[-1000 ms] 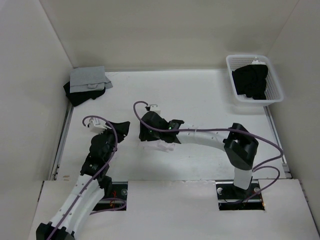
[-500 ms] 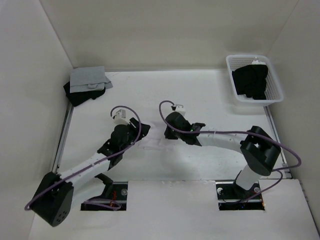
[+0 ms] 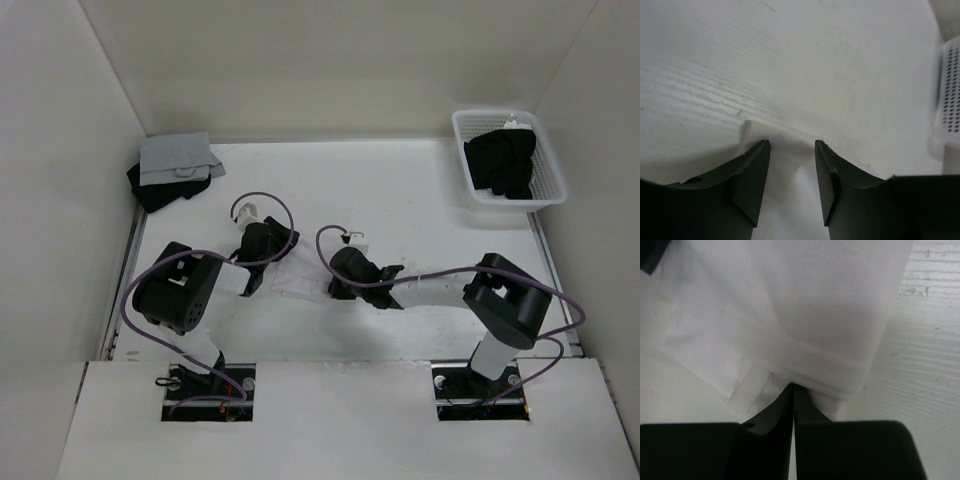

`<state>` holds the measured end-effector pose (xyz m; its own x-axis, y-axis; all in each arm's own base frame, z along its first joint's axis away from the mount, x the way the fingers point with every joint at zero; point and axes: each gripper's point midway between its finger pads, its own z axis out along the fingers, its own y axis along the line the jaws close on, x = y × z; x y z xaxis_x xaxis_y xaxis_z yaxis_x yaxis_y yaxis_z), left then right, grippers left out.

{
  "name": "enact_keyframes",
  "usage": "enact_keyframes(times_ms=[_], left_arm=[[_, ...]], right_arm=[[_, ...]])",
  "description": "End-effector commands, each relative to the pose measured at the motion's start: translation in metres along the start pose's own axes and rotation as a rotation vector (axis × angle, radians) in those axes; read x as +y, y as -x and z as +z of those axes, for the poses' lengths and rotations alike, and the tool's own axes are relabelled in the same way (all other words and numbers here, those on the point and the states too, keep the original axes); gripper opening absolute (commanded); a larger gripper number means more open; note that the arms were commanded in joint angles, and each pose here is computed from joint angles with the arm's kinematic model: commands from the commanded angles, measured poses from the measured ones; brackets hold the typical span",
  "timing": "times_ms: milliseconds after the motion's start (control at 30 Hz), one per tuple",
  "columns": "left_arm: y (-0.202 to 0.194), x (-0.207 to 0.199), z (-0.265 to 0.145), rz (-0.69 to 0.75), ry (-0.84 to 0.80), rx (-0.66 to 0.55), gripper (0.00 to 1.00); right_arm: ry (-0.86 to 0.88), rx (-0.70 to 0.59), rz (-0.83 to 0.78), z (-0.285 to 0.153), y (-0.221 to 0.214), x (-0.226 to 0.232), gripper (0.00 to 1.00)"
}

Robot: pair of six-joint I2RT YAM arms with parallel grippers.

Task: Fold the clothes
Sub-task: Fold the tank top

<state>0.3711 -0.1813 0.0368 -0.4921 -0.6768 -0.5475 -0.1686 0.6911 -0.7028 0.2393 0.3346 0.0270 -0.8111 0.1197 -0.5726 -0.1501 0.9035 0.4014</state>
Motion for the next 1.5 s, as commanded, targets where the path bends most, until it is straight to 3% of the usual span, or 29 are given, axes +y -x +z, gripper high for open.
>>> enact_keyframes(times_ms=[0, 100, 267, 333, 500, 667, 967, 1233, 1367, 1467], left_arm=[[0.039, -0.030, 0.009, -0.096, -0.125, -0.094, 0.41], [0.044, -0.059, -0.003, -0.105, -0.225, -0.090, 0.42], [0.043, -0.086, -0.041, -0.056, -0.318, -0.103, 0.44], [0.039, -0.083, -0.052, -0.045, -0.314, -0.101, 0.44], [0.009, -0.064, -0.067, 0.015, -0.265, -0.060, 0.40], [-0.015, -0.029, -0.060, 0.026, -0.167, -0.009, 0.36], [-0.039, 0.029, -0.071, 0.014, 0.007, 0.060, 0.35], [-0.025, 0.057, -0.098, 0.030, 0.110, 0.018, 0.36], [-0.012, 0.050, -0.113, 0.034, 0.092, -0.045, 0.40], [-0.006, 0.036, -0.120, 0.043, 0.068, -0.057, 0.40]], right_arm=[[-0.003, 0.010, -0.016, -0.008, -0.008, -0.003, 0.05], [0.029, 0.000, -0.039, -0.021, 0.001, 0.006, 0.10], [0.110, -0.057, -0.070, -0.050, 0.031, 0.035, 0.37], [0.163, -0.066, -0.074, -0.057, 0.038, 0.048, 0.34], [0.201, -0.105, -0.060, -0.034, 0.069, 0.058, 0.07], [0.213, -0.148, -0.016, 0.006, 0.101, 0.057, 0.03], [0.150, -0.154, 0.112, 0.069, 0.116, 0.028, 0.02], [0.130, -0.142, 0.162, 0.075, 0.109, 0.017, 0.03], [0.158, -0.156, 0.170, 0.065, 0.114, 0.022, 0.09], [0.206, -0.165, 0.167, 0.051, 0.119, 0.034, 0.23]])
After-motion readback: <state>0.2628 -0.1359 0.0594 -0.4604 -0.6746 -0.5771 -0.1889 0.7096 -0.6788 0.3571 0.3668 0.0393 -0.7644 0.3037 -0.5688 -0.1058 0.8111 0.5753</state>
